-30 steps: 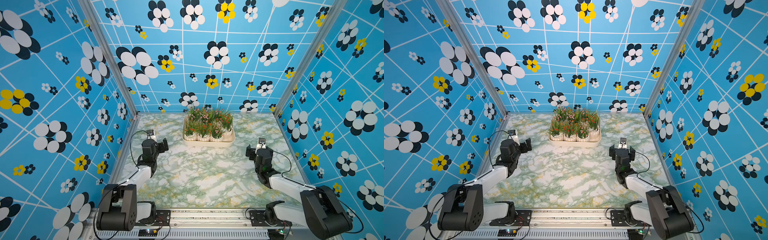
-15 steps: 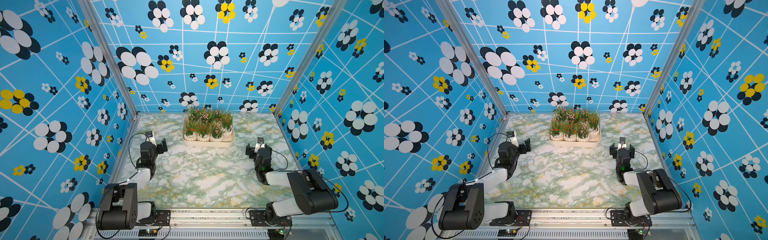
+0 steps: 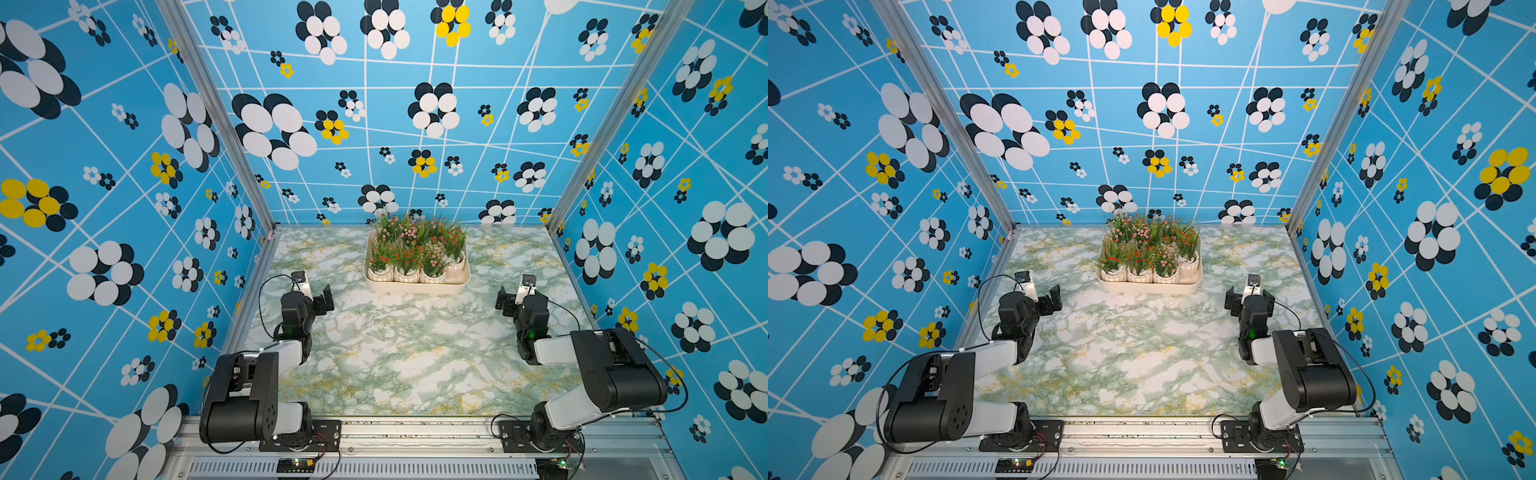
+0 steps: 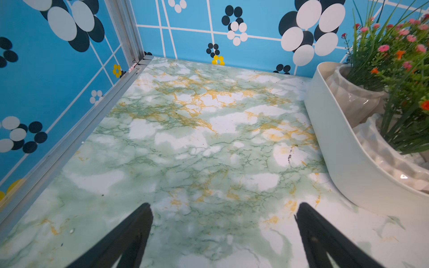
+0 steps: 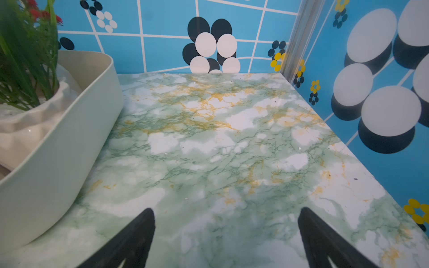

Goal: Put the potted gypsophila into the storage box
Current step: Reset both arms

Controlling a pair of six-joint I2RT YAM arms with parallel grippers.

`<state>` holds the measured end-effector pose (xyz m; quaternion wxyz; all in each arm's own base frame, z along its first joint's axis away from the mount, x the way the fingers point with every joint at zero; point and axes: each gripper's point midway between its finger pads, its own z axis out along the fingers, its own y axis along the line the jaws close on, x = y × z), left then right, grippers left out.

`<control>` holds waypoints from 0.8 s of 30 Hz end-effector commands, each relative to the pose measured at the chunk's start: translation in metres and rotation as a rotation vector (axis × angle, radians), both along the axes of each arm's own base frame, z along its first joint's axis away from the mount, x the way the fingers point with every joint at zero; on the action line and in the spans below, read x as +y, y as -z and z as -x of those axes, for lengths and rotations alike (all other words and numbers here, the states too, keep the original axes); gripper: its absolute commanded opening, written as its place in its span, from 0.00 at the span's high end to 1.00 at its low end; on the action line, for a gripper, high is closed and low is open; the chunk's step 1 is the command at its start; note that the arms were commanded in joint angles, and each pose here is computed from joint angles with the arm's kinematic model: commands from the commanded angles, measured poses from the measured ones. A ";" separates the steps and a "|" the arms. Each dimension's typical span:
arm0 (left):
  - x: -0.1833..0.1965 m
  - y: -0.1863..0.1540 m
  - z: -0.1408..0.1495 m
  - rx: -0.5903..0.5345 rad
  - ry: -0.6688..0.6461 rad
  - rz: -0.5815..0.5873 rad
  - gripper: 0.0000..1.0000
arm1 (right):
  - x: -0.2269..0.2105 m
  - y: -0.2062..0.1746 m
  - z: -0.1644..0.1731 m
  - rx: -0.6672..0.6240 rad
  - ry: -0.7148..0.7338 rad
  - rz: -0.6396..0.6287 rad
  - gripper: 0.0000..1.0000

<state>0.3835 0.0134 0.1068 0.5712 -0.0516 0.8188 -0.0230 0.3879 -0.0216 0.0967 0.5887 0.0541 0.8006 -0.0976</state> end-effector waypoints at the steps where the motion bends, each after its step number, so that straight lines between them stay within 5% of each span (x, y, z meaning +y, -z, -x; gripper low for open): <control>1: -0.002 -0.004 -0.013 -0.026 0.023 -0.022 0.01 | 0.001 0.000 -0.005 0.006 -0.010 -0.031 0.01; 24: -0.025 0.010 -0.014 -0.040 0.106 -0.096 0.00 | 0.000 0.000 -0.005 0.002 -0.002 -0.030 0.01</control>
